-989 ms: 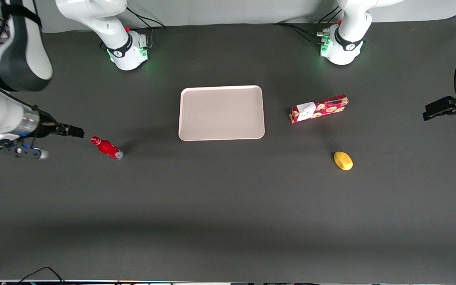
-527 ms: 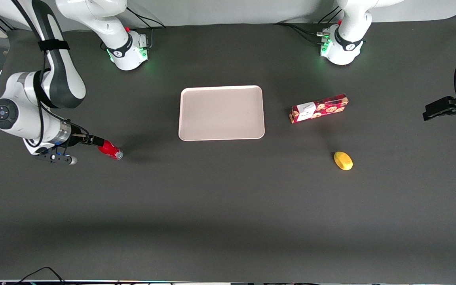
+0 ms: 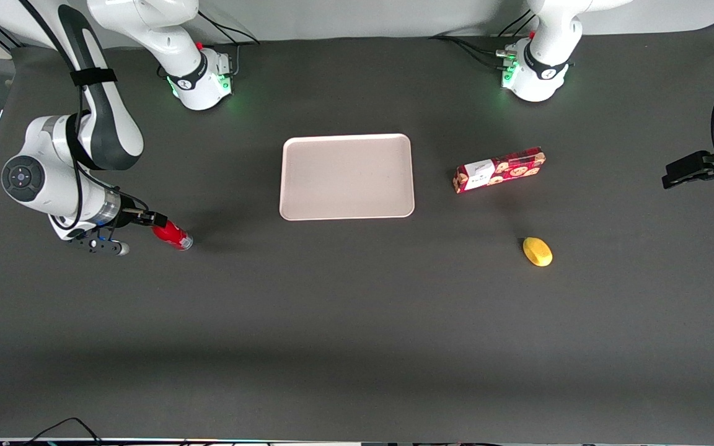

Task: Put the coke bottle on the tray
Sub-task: 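Close the right gripper on the bottle's cap and lift it, then carry the held bottle over the pink tray and lower it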

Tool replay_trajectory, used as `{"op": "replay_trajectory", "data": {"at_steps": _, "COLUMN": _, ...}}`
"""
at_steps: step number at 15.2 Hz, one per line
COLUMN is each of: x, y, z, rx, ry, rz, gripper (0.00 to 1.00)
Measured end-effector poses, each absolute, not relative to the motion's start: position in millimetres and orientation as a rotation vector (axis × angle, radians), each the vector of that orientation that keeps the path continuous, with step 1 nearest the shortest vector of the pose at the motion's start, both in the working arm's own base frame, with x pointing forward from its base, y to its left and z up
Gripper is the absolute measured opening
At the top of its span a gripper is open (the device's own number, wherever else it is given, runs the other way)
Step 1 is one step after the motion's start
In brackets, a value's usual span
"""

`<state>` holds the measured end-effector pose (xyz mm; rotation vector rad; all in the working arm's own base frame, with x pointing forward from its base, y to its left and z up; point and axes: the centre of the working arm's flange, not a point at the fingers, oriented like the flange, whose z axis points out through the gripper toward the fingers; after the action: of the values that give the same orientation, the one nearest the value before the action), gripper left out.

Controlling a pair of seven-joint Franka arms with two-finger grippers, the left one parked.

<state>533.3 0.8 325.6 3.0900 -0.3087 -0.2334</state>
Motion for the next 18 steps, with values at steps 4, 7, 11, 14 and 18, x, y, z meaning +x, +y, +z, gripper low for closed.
{"op": "replay_trajectory", "data": {"at_steps": 4, "x": 533.7, "y": 0.9, "z": 328.1, "rx": 3.092, "ry": -0.308, "rz": -0.222, "gripper": 0.63}}
{"op": "replay_trajectory", "data": {"at_steps": 7, "x": 533.8, "y": 1.4, "z": 328.3, "rx": 3.092, "ry": -0.307, "rz": -0.221, "gripper": 0.32}}
{"op": "replay_trajectory", "data": {"at_steps": 11, "x": 535.2, "y": 4.2, "z": 330.6, "rx": 3.093, "ry": -0.297, "rz": -0.215, "gripper": 0.32}}
{"op": "replay_trajectory", "data": {"at_steps": 14, "x": 544.7, "y": 13.0, "z": 360.4, "rx": 3.085, "ry": -0.273, "rz": -0.279, "gripper": 0.32}}
{"op": "replay_trajectory", "data": {"at_steps": 18, "x": 558.0, "y": 31.4, "z": 449.1, "rx": 3.070, "ry": -0.247, "rz": -0.372, "gripper": 0.32}}
